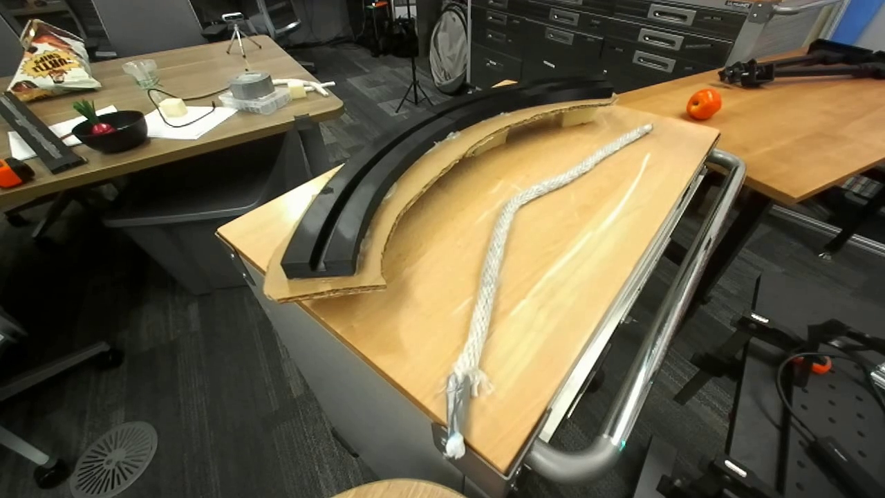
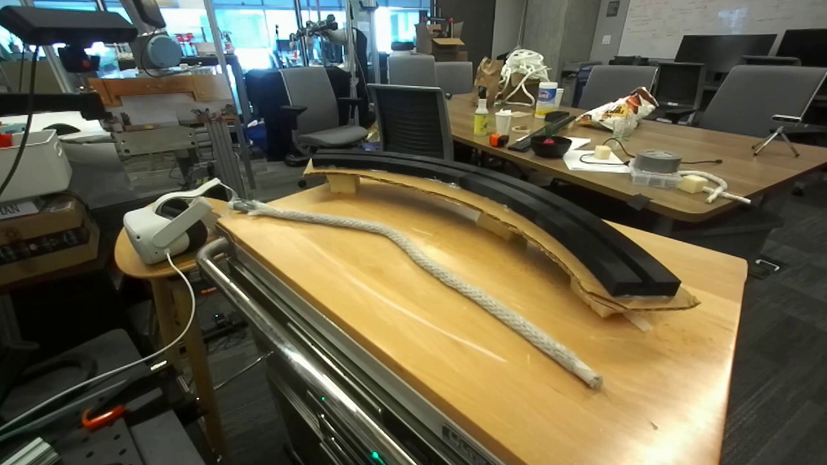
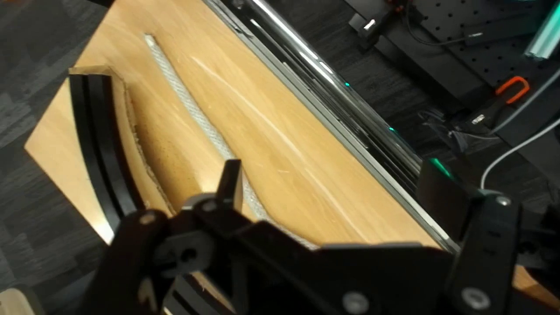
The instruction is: Put the rope along the center of the black object
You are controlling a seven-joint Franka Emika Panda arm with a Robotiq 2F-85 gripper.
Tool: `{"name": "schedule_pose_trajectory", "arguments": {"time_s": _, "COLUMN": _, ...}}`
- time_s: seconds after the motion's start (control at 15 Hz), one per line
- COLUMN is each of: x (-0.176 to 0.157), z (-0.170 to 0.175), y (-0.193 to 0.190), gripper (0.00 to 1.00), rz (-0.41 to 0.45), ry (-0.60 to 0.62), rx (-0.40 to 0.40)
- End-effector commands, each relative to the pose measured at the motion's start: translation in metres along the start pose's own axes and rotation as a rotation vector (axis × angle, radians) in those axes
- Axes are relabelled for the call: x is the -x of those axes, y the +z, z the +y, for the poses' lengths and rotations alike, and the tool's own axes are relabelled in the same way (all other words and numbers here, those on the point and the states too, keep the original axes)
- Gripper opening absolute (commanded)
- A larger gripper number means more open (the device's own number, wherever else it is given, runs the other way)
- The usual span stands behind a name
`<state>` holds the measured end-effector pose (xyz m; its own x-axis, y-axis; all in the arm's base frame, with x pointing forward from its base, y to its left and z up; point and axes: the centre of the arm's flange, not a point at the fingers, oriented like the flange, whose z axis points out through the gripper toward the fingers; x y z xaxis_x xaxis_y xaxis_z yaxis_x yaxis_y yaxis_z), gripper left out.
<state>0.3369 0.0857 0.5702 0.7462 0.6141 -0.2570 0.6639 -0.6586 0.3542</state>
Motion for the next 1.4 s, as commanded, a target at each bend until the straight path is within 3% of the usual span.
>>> {"name": "schedule_pose_trajectory", "arguments": {"time_s": 0.0, "x": -0.028, "z": -0.012, "y": -0.028, "gripper": 1.00, "rz": 0.051, "ry": -0.081, "rx": 0.172}}
{"name": "schedule_pose_trajectory", "arguments": {"time_s": 0.13, "x": -0.050, "z": -0.010, "y": -0.045, "gripper": 1.00, "rz": 0.149, "ry": -0.145, "rx": 0.214}}
{"name": "schedule_pose_trajectory", "arguments": {"time_s": 0.27, "x": -0.078, "z": 0.006, "y": -0.047, "gripper": 1.00, "rz": 0.257, "ry": -0.216, "rx": 0.185}}
{"name": "schedule_pose_trajectory", "arguments": {"time_s": 0.47, "x": -0.111, "z": 0.040, "y": -0.015, "gripper": 1.00, "rz": 0.386, "ry": -0.310, "rx": 0.161}}
{"name": "schedule_pose_trajectory", "arguments": {"time_s": 0.53, "x": -0.086, "z": 0.012, "y": -0.025, "gripper": 1.00, "rz": 0.324, "ry": -0.241, "rx": 0.200}}
{"name": "schedule_pose_trajectory", "arguments": {"time_s": 0.73, "x": -0.106, "z": 0.034, "y": 0.002, "gripper": 1.00, "rz": 0.342, "ry": -0.277, "rx": 0.175}}
{"name": "schedule_pose_trajectory", "arguments": {"time_s": 0.93, "x": -0.109, "z": 0.033, "y": 0.000, "gripper": 1.00, "rz": 0.336, "ry": -0.313, "rx": 0.180}}
{"name": "schedule_pose_trajectory", "arguments": {"time_s": 1.33, "x": -0.163, "z": 0.036, "y": 0.032, "gripper": 1.00, "rz": 0.507, "ry": -0.580, "rx": 0.068}}
